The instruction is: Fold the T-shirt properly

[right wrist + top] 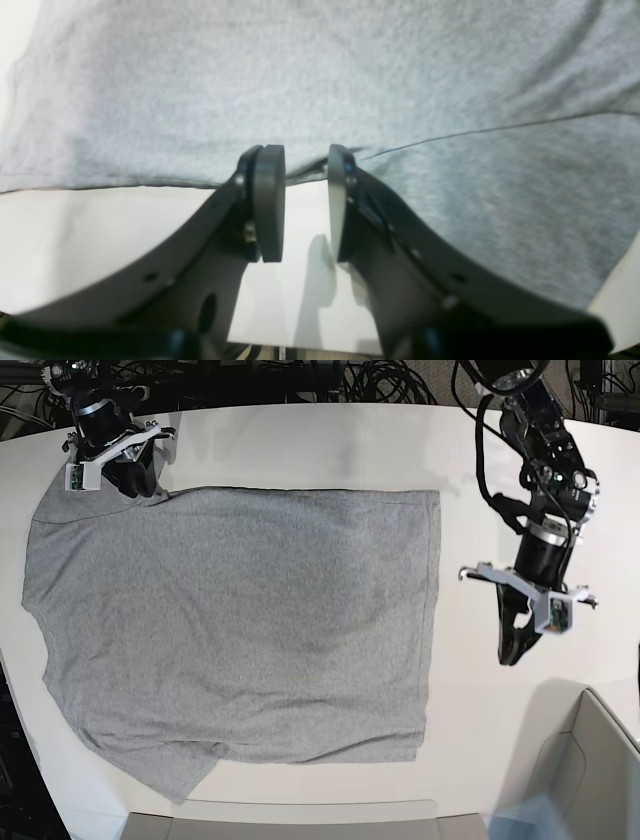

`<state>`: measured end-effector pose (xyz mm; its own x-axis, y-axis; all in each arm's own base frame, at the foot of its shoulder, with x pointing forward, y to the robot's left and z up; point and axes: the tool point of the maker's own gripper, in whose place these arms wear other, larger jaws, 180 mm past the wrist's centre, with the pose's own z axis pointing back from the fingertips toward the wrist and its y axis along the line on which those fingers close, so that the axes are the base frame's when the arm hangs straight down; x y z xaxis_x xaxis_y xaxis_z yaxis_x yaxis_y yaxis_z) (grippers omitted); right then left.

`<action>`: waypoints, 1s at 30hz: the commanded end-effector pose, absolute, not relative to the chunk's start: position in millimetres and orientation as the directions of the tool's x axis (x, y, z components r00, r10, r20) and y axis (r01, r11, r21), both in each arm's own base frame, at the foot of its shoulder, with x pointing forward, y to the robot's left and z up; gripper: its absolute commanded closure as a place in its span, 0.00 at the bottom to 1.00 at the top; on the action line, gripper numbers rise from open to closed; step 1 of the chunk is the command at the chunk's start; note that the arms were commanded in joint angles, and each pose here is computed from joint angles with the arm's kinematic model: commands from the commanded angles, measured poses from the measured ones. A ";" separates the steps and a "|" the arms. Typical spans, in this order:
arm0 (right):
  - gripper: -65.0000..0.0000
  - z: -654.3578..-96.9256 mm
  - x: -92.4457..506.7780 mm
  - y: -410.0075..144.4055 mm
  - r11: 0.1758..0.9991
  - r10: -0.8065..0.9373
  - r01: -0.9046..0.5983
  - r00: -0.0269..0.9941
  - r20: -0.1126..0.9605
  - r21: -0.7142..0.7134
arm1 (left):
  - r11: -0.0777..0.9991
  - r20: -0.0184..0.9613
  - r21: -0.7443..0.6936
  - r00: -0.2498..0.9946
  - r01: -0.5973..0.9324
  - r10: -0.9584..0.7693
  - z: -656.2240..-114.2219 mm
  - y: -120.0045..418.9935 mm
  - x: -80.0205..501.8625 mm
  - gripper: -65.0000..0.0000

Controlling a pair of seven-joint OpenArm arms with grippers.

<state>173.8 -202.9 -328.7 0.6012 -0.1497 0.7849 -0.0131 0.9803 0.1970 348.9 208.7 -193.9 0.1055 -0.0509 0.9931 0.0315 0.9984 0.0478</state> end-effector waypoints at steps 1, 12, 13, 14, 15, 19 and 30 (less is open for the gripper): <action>0.76 -318.5 177.9 -201.8 0.981 -0.137 -0.036 0.572 0.809 0.191 | 1.000 0.999 0.017 0.039 0.004 -0.018 -172.3 209.8 355.3 0.92; 0.76 -316.0 178.4 -208.8 0.984 -0.133 -0.024 0.564 0.815 0.177 | 0.936 0.957 -0.290 -0.068 -0.202 0.282 -153.5 221.6 372.7 0.91; 0.76 -316.0 178.4 -208.8 0.984 -0.133 -0.024 0.564 0.815 0.177 | 0.936 0.955 -0.296 -0.071 -0.189 0.288 -150.7 215.5 375.7 0.91; 0.76 -316.0 178.4 -208.8 0.984 -0.133 -0.024 0.564 0.815 0.177 | 0.937 0.953 -0.304 -0.067 -0.171 0.297 -149.6 206.9 380.2 0.91; 0.76 -316.0 178.4 -208.8 0.984 -0.133 -0.024 0.564 0.815 0.177 | 0.940 0.952 -0.306 -0.069 -0.149 0.299 -146.4 198.0 384.4 0.91; 0.76 -315.5 178.9 -209.6 0.985 -0.125 -0.030 0.565 0.816 0.172 | 0.957 0.950 -0.289 -0.121 0.015 0.288 -123.4 138.2 396.1 0.90; 0.76 -315.7 178.7 -209.3 0.985 -0.125 -0.031 0.566 0.815 0.172 | 0.854 0.946 -0.047 -0.252 0.518 0.205 -87.6 7.6 363.7 0.90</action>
<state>175.0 -210.3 -326.2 0.5961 -0.1394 0.7907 -0.0071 0.9839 0.1788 364.9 6.2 -108.1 -0.1962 0.1656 0.9665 0.5205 0.8529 -0.0404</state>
